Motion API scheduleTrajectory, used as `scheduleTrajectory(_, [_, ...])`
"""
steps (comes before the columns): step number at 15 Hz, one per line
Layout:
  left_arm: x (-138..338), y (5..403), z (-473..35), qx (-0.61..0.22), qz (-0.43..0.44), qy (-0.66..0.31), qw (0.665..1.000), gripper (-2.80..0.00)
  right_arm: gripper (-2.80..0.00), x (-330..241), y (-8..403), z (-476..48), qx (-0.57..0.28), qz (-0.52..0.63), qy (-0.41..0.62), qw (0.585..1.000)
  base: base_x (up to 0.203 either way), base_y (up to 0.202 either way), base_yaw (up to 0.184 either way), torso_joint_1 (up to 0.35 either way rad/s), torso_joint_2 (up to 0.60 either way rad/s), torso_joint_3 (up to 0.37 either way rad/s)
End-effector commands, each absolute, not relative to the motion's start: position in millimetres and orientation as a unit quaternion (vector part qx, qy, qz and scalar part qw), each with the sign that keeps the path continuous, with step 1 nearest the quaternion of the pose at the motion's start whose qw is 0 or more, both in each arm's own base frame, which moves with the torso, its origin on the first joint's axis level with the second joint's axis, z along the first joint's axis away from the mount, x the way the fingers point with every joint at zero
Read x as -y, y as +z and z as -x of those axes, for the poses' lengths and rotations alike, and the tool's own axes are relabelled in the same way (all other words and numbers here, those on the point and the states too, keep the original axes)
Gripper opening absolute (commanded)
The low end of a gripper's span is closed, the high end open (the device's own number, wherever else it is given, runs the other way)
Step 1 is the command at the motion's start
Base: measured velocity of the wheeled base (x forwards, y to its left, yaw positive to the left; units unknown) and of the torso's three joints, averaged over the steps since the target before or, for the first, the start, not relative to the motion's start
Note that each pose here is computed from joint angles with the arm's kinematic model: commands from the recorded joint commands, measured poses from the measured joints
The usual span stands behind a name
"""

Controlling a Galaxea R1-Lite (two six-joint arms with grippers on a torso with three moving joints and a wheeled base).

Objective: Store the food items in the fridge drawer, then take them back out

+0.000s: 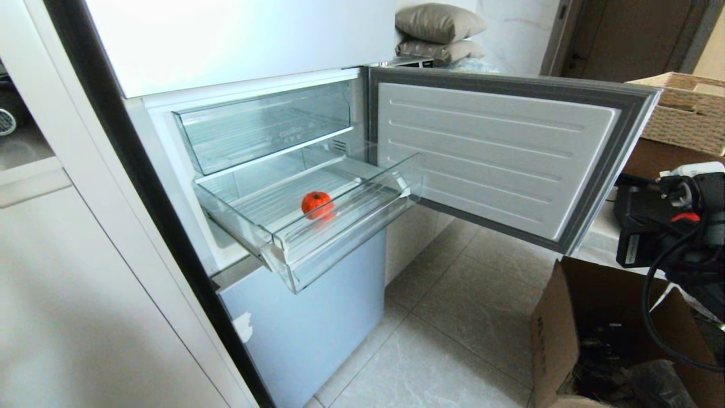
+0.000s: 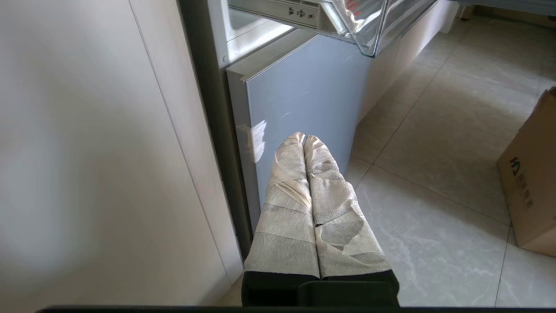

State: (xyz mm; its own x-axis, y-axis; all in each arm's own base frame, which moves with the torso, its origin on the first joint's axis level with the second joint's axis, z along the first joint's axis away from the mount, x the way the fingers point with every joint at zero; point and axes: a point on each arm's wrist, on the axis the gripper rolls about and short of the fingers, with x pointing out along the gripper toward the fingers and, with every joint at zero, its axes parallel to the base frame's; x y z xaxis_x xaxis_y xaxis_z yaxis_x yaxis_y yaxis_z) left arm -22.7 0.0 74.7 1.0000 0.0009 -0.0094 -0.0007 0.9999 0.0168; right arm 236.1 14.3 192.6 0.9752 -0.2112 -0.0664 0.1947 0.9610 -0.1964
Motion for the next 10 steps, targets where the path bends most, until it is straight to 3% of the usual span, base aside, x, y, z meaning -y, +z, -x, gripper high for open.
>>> scheduleTrajectory(1, [0.0, 74.8, 22.6, -0.005, -0.008, 0.001, 1.0, -2.8, -2.8, -14.4, 194.3, -236.7, -0.039, 0.095, -0.103, 0.989, -0.003, -0.004, 0.104, 0.0, 0.0, 0.002])
scheduleTrajectory(10, [0.0, 74.8, 22.6, -0.005, -0.008, 0.001, 1.0, -2.8, -2.8, 2.9, 205.1, -230.8, -0.02, 0.092, -0.139, 0.986, 0.001, -0.007, 0.173, 0.0, 0.0, 0.001])
